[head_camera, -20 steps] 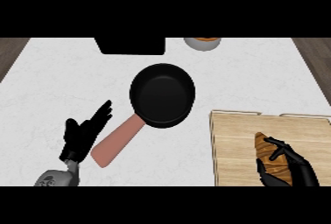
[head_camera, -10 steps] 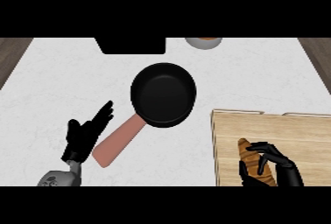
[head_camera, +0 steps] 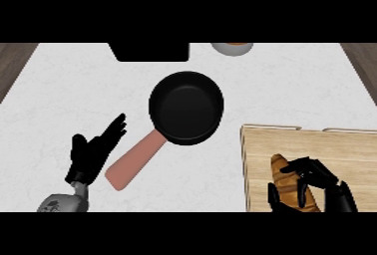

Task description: Pick the croissant from the tray and place it in the pot

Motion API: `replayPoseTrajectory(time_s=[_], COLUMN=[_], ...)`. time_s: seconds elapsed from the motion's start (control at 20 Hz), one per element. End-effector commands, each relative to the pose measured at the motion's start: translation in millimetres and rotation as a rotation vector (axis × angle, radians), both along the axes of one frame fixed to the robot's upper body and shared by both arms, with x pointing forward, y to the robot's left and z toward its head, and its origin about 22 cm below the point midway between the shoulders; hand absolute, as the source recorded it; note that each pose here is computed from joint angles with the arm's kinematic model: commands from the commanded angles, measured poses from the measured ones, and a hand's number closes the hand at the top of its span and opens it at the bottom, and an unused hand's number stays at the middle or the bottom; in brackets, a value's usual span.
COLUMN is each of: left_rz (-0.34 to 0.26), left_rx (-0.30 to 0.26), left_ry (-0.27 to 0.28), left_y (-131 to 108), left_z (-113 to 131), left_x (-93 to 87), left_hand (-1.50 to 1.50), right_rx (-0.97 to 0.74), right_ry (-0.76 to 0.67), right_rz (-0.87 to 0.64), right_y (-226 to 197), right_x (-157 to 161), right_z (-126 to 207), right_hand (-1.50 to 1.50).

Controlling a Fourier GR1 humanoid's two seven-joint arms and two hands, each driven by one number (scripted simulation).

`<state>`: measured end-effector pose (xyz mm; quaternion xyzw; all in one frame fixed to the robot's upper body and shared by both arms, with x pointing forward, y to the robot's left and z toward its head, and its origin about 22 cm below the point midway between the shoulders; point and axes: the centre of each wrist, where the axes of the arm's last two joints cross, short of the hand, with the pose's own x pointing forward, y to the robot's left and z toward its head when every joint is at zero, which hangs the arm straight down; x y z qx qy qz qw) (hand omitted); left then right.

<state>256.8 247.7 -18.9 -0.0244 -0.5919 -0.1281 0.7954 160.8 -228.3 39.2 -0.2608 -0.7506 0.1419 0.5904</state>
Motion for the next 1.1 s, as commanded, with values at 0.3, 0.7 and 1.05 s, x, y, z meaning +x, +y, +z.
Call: replayPoseTrajectory(time_s=[0.3,0.7,1.05], left_rz=[-0.014,-0.025,-0.012], left_rx=[0.011,0.008,-0.013], left_ry=[-0.01,-0.014,0.001], left_y=[0.5,-4.4,-13.6], left_z=[2.8,-4.6,-14.2], left_x=[2.1,-8.7,-7.1], left_hand=[0.0,0.0,0.0], right_rx=[-0.19,-0.325,-0.443], right_ry=[0.001,0.11,0.2], right_rz=[-0.074,-0.025,0.023], right_y=[51.2,121.6,164.3], right_x=[29.6,114.0,164.3], right_z=[102.0,141.4,148.3], right_hand=[1.5,1.5,1.5])
